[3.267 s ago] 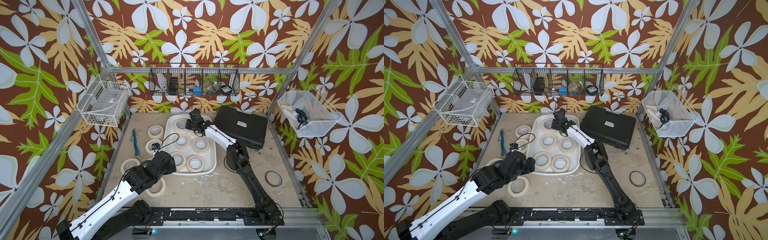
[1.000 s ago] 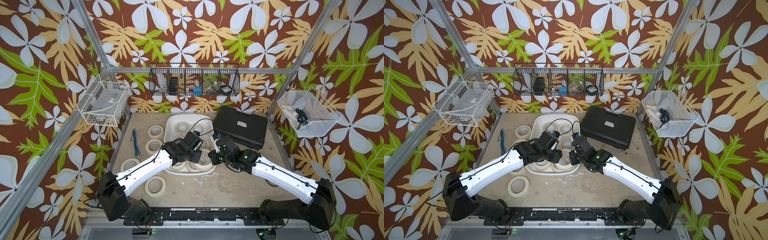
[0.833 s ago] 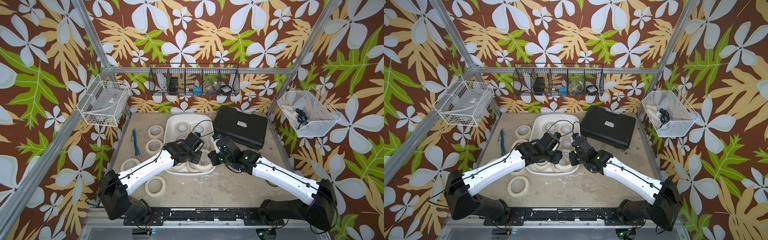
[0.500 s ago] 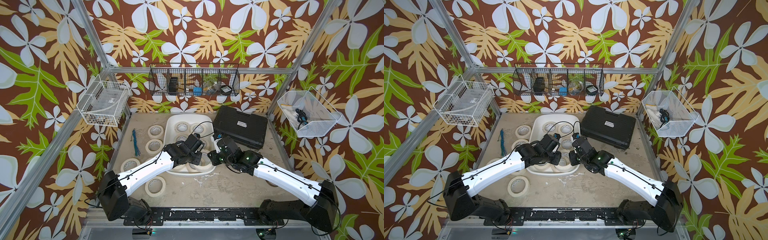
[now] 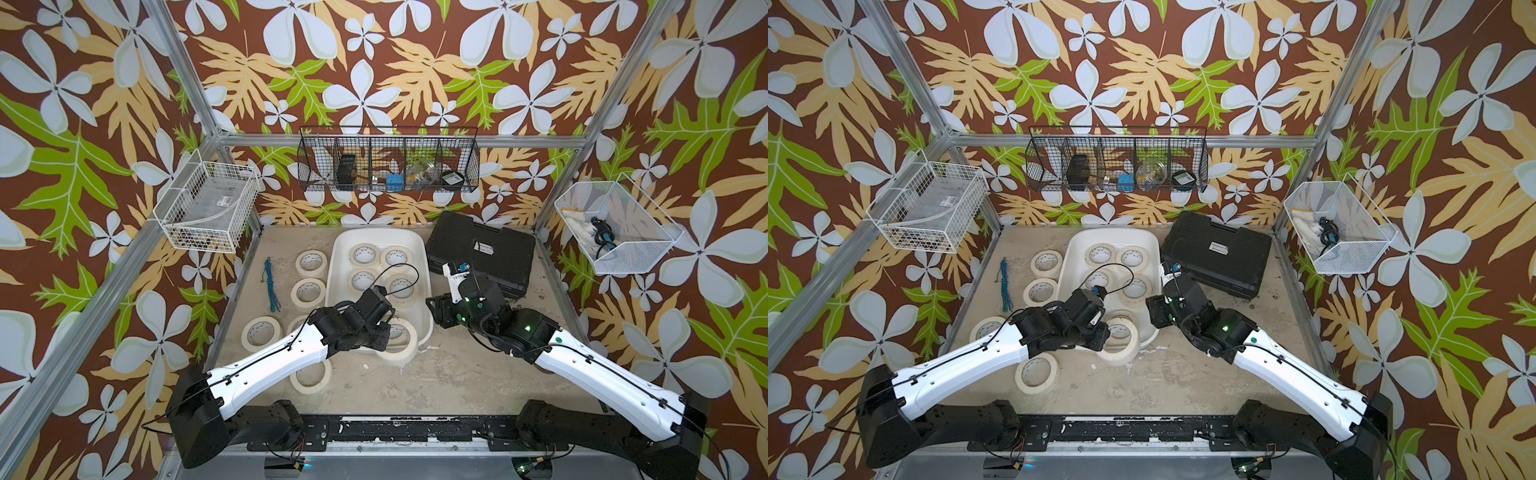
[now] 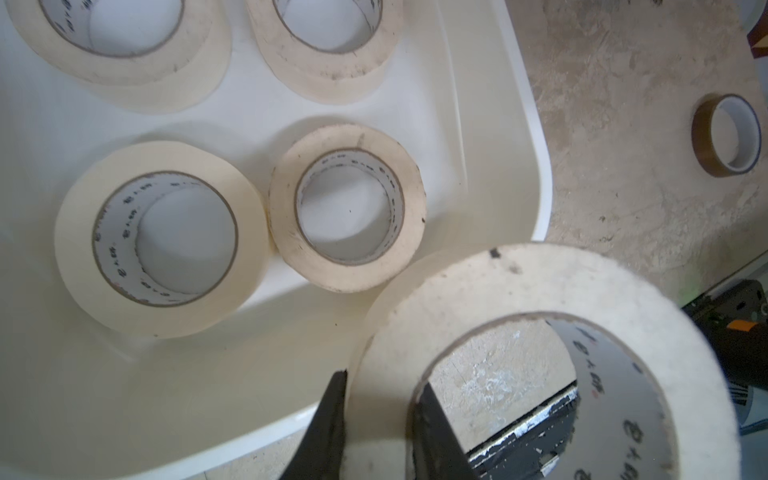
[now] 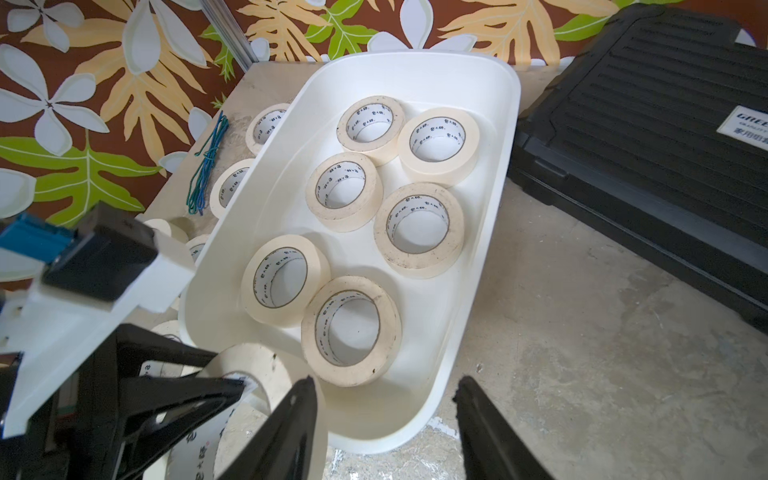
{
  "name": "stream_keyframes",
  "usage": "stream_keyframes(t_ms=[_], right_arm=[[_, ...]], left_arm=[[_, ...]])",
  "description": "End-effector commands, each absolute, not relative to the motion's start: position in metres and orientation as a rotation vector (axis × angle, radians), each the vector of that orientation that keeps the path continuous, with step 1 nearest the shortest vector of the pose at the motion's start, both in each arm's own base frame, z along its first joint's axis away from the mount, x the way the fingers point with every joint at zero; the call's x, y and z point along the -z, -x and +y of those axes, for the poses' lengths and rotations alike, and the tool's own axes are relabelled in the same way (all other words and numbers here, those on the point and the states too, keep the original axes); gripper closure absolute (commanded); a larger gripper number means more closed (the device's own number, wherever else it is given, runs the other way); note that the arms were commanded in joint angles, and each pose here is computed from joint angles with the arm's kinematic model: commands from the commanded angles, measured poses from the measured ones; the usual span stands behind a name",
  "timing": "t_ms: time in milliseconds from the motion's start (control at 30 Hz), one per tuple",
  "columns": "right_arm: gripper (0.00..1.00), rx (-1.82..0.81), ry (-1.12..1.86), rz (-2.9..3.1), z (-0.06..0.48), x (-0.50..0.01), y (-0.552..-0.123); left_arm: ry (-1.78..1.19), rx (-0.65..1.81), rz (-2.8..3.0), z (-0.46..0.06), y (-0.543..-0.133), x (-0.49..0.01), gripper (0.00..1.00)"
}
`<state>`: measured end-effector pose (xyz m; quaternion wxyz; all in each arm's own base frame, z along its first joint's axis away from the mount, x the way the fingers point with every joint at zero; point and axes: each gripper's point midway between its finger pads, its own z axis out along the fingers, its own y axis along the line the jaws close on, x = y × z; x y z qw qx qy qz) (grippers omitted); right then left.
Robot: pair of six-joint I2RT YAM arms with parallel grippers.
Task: Take out the art tape in the storage box
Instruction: Pick up the art tape from the storage box, then place the art tape at the center of the board.
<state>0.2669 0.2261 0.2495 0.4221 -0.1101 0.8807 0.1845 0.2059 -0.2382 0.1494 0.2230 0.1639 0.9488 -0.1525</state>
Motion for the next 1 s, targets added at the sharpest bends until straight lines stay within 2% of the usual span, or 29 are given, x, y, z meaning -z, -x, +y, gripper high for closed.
stream_keyframes(t_ms=[0, 200, 333, 467, 600, 967], right_arm=[[0.41, -0.416, 0.272, 2.197, 0.221, -0.247, -0.271], [0.41, -0.399, 0.280, 2.214, 0.223, -0.240, -0.275], [0.41, -0.402, 0.287, 2.224, 0.226, -0.235, -0.275], [0.41, -0.400, 0.288, 2.232, 0.226, -0.229, -0.276], [0.41, -0.394, 0.289, 2.237, 0.226, -0.227, -0.277], [0.41, -0.398, 0.292, 2.250, 0.225, -0.218, -0.279]], left_arm=[[-0.477, 0.444, 2.618, -0.242, -0.192, -0.146, 1.00], [-0.552, 0.420, 2.624, -0.241, -0.164, -0.127, 1.00], [-0.538, 0.347, 2.663, -0.225, -0.155, -0.104, 1.00], [-0.541, 0.310, 2.652, -0.225, -0.151, -0.102, 1.00], [-0.453, 0.193, 2.685, -0.211, -0.153, -0.091, 1.00], [-0.068, 0.103, 2.732, -0.175, -0.148, -0.062, 1.00]])
